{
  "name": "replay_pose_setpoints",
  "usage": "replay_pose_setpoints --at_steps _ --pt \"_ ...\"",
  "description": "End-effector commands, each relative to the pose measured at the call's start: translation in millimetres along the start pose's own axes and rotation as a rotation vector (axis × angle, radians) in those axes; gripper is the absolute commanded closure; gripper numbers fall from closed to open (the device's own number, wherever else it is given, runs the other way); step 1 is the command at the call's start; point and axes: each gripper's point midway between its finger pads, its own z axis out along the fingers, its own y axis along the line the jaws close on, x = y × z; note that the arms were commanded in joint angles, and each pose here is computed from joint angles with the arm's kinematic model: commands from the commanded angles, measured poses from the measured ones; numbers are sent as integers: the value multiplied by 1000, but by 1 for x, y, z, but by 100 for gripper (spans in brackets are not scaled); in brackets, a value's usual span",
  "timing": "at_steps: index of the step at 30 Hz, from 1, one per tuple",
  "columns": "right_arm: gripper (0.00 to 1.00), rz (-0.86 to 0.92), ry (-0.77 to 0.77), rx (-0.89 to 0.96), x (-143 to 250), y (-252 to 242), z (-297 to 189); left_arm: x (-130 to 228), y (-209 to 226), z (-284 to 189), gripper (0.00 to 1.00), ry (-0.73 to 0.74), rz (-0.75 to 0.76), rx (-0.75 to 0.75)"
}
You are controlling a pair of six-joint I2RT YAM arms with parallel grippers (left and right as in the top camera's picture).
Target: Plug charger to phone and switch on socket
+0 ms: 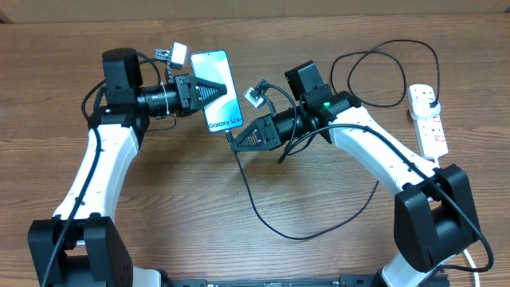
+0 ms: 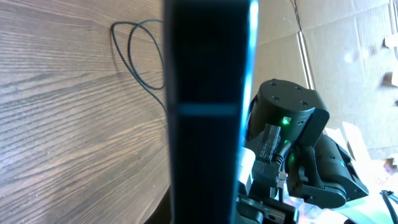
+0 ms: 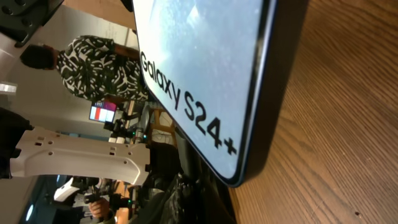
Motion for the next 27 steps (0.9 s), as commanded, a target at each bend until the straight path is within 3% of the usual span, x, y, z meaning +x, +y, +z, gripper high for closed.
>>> replay_pose_setpoints --at_steps 1,19,27 --pt "96 -27 -26 26 -6 6 -7 2 -5 -1 96 18 -30 27" --pt "96 -4 -78 11 -26 11 -8 5 -4 0 95 27 -48 24" --pt "96 3 -101 2 -34 15 -8 9 2 0 95 32 -140 -1"
